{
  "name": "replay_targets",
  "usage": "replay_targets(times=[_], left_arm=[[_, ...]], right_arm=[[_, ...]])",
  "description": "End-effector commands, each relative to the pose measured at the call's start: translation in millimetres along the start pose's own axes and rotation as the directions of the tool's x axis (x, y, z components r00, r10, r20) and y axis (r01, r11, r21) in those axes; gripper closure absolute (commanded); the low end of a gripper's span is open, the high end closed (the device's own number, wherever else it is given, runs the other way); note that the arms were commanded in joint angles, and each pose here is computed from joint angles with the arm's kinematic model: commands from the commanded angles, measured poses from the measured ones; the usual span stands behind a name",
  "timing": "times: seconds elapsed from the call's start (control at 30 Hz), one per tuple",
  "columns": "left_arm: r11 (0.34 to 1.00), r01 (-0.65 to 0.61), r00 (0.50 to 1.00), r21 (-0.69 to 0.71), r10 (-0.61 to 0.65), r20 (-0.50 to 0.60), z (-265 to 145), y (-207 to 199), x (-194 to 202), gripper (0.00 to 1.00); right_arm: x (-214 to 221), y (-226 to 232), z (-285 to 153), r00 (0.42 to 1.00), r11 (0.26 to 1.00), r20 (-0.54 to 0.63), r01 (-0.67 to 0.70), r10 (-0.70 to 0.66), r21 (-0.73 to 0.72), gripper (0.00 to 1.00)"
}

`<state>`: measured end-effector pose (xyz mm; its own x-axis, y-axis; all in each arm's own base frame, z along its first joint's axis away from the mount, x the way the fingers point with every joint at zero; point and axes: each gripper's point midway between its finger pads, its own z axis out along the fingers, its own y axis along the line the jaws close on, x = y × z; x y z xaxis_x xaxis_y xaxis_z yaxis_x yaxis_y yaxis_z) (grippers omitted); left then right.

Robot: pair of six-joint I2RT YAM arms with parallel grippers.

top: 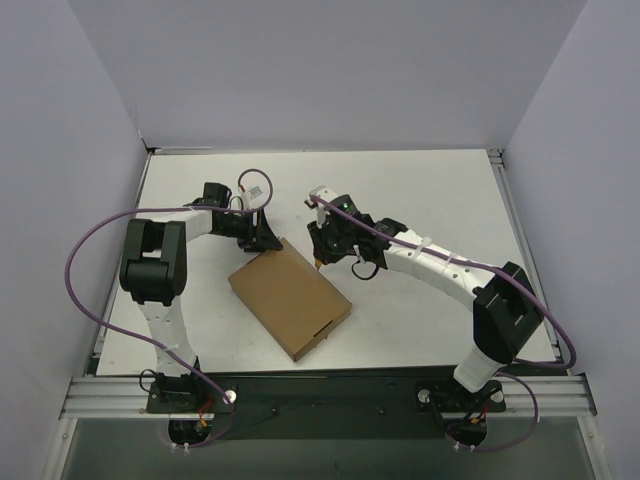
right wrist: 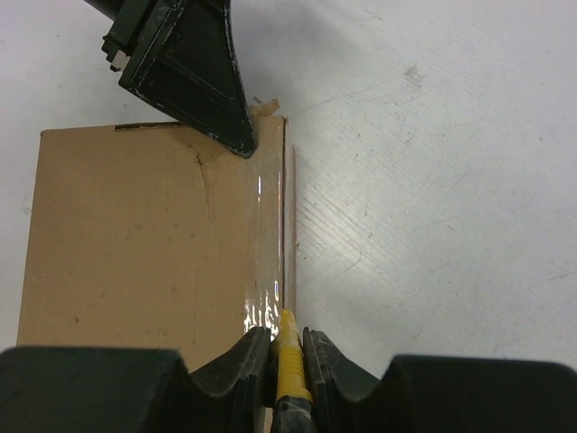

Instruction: Unpack the express box

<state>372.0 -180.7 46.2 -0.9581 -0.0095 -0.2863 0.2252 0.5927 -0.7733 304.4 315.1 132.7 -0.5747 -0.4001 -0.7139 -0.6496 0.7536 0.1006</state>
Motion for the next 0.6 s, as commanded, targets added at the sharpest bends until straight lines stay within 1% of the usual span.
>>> replay_targets(times=[0.0, 0.27, 0.57], left_arm=[[0.991, 0.024, 0.999, -0.134, -0.029, -0.042, 4, 33, 18, 0.42], [0.990, 0.027, 0.998, -0.135, -0.033, -0.044, 5, 35, 19, 0.42], [0.990, 0.029, 0.998, -0.135, -0.035, -0.046, 6, 35, 19, 0.42]], right_arm=[[-18, 7, -12, 0.998, 0.999, 0.060, 0.026, -0.025, -0.019, 1.00], [-12, 8, -10, 0.999, 0.999, 0.023, 0.039, -0.038, -0.025, 1.00], [-20, 8, -20, 0.997, 0.998, 0.059, 0.056, -0.055, -0.017, 1.00]])
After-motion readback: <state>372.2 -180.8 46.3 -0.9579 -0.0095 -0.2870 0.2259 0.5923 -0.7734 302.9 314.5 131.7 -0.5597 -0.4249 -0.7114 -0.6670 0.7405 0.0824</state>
